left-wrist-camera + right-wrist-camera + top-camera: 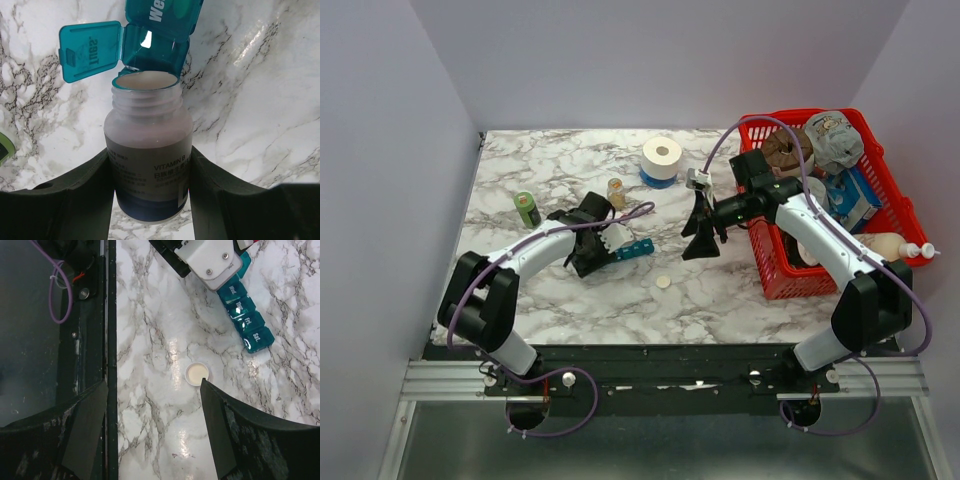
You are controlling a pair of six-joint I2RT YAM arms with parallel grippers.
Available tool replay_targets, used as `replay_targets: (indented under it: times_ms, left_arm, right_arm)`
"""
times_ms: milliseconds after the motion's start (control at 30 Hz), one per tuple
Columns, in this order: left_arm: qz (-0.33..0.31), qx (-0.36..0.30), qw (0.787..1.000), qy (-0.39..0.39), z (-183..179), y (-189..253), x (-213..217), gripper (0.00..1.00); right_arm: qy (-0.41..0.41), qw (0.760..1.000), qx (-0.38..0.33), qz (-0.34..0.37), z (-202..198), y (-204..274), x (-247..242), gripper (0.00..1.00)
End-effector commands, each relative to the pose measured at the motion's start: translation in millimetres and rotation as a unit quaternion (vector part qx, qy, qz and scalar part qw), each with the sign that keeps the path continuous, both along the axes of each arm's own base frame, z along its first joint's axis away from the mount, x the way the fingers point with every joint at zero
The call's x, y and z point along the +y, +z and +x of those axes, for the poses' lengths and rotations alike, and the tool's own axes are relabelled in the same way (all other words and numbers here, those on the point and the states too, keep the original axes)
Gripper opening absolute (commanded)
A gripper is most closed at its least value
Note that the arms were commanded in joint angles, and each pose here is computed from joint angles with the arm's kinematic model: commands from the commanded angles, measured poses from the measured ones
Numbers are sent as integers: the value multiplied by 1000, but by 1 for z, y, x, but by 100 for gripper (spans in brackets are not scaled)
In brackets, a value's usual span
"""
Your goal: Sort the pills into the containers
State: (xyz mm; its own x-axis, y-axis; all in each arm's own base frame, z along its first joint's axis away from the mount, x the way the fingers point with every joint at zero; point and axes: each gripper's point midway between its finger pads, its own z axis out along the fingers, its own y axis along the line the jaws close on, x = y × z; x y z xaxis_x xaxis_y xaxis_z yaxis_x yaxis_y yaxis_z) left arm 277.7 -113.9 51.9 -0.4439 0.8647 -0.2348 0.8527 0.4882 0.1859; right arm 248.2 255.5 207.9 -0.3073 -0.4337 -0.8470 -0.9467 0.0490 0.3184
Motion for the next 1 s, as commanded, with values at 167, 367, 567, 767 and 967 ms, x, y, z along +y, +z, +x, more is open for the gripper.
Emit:
replay_targets:
  times_ms: [167,367,567,767,967]
  left_arm:
    - [35,1,999,6,4,8,3,0]
    - [44,4,999,4,4,11,-1,0]
    - [62,12,998,2,2,12,0,0]
    - [71,14,997,6,3,10,2,0]
    - [86,16,996,6,3,10,1,0]
  right_arm:
    - [12,1000,0,20,1,9,2,83]
    - [12,1000,0,20,2,9,1,83]
    - [11,1000,1,21,2,9,0,83]
    - [11,1000,1,23,3,10,-1,83]
    - [10,1000,2,23,3,10,-1,83]
